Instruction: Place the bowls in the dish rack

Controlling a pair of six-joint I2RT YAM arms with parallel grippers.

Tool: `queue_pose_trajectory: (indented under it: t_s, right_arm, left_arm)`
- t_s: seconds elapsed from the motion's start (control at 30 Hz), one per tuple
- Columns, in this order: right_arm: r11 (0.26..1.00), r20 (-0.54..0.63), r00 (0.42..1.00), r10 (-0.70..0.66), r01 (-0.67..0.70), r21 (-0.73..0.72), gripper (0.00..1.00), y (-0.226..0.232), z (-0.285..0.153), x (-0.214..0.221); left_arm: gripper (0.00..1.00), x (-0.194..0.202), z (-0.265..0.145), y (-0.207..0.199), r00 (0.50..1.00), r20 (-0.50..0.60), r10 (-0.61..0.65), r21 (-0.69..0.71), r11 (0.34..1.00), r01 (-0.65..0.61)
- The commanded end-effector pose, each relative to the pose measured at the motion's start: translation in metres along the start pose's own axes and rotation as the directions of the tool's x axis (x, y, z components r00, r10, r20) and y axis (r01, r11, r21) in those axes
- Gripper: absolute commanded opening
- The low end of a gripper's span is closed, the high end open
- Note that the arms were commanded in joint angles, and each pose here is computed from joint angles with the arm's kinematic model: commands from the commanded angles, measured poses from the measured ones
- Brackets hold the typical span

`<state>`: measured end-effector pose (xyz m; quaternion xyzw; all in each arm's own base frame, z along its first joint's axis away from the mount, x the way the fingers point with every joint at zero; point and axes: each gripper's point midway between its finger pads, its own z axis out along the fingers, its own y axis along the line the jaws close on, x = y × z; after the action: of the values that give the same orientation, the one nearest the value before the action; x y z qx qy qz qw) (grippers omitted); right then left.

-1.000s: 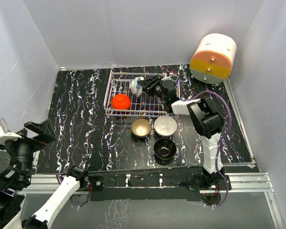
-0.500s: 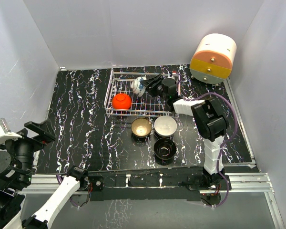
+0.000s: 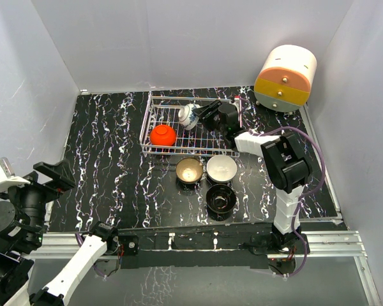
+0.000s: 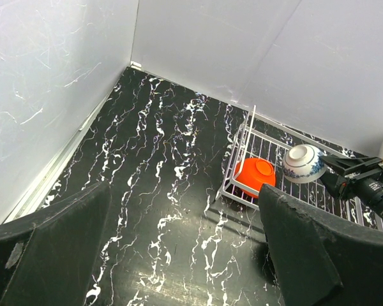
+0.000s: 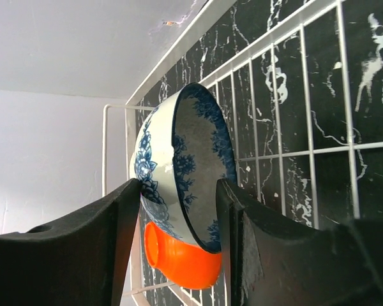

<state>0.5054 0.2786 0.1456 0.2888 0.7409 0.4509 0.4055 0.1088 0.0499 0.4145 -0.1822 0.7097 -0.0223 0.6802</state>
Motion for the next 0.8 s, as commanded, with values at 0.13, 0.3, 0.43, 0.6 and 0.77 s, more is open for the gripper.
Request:
queue_pose_trajectory:
  t_s: [0.13,0.3,0.43,0.6,0.77]
  right_arm:
    - [0.985,0.082,0.995,-0.058,0.043,0.169,0.52,-0.029,-0.02,-0.026]
    - [0.978,0.069,0.993,-0.094,0.08,0.195,0.52,-0.031,-0.021,-0.027]
    - [0.972,0.06,0.99,-0.131,0.117,0.205,0.52,-0.029,-0.02,-0.029]
    - [0.938,0.017,0.977,-0.212,0.199,0.285,0.53,-0.035,-0.018,-0.033]
    - [0.91,-0.016,0.962,-0.273,0.263,0.321,0.54,-0.039,-0.021,-0.035]
  left_arm:
    - [0.97,0.0,0.004,-0.008,1.0,0.0,-0.008,0.028,1.0,0.008]
    - [0.97,-0.001,0.004,-0.01,1.0,0.0,-0.012,0.039,0.999,0.012]
    - [0.97,-0.002,0.003,-0.009,1.0,0.004,-0.014,0.036,0.999,0.014]
    - [0.97,-0.001,0.002,-0.008,1.0,0.002,-0.014,0.034,0.999,0.014]
    - [0.97,0.001,0.003,-0.009,1.0,0.0,-0.018,0.039,0.999,0.018]
